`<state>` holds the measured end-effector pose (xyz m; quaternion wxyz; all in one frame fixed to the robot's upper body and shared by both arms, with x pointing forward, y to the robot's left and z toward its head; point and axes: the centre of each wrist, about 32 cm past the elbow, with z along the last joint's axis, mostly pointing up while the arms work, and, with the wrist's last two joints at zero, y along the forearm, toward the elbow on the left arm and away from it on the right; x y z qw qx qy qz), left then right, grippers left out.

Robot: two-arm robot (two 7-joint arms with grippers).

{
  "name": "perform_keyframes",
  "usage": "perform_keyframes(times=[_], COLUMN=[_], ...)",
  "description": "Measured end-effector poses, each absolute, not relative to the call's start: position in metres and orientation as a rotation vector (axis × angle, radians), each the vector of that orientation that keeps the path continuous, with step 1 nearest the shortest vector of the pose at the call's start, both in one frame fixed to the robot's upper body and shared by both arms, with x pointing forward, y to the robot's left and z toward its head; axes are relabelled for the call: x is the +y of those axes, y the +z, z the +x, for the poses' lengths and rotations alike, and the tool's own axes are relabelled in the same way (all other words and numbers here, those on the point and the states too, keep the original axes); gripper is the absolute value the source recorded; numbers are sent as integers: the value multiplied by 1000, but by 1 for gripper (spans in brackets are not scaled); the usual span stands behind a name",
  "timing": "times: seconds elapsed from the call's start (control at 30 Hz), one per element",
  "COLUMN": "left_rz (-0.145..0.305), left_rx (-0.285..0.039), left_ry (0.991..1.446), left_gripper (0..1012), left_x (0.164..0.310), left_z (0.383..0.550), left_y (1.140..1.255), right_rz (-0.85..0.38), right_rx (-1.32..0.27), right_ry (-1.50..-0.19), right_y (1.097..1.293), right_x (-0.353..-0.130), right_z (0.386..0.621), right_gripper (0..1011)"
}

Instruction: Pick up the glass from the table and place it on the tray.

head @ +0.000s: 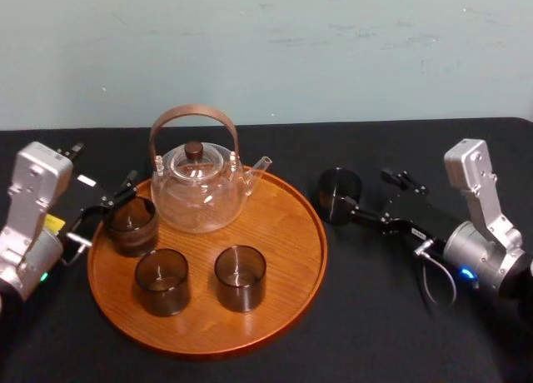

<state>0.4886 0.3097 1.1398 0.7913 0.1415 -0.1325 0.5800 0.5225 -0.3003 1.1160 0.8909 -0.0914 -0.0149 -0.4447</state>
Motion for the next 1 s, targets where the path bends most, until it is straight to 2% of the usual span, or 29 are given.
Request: perform_keyframes(times=[1.0], left_rz=[304], left_rx=[-285], left_ry=[1248], left_gripper=[1001], left_x=[310], left_z=[489], left_y=[1140], right_rz=[-182], right_rx=[-8], right_ry=[-874], right_y=[1103], right_x=[-291], right_z=[554], right_gripper=[1002])
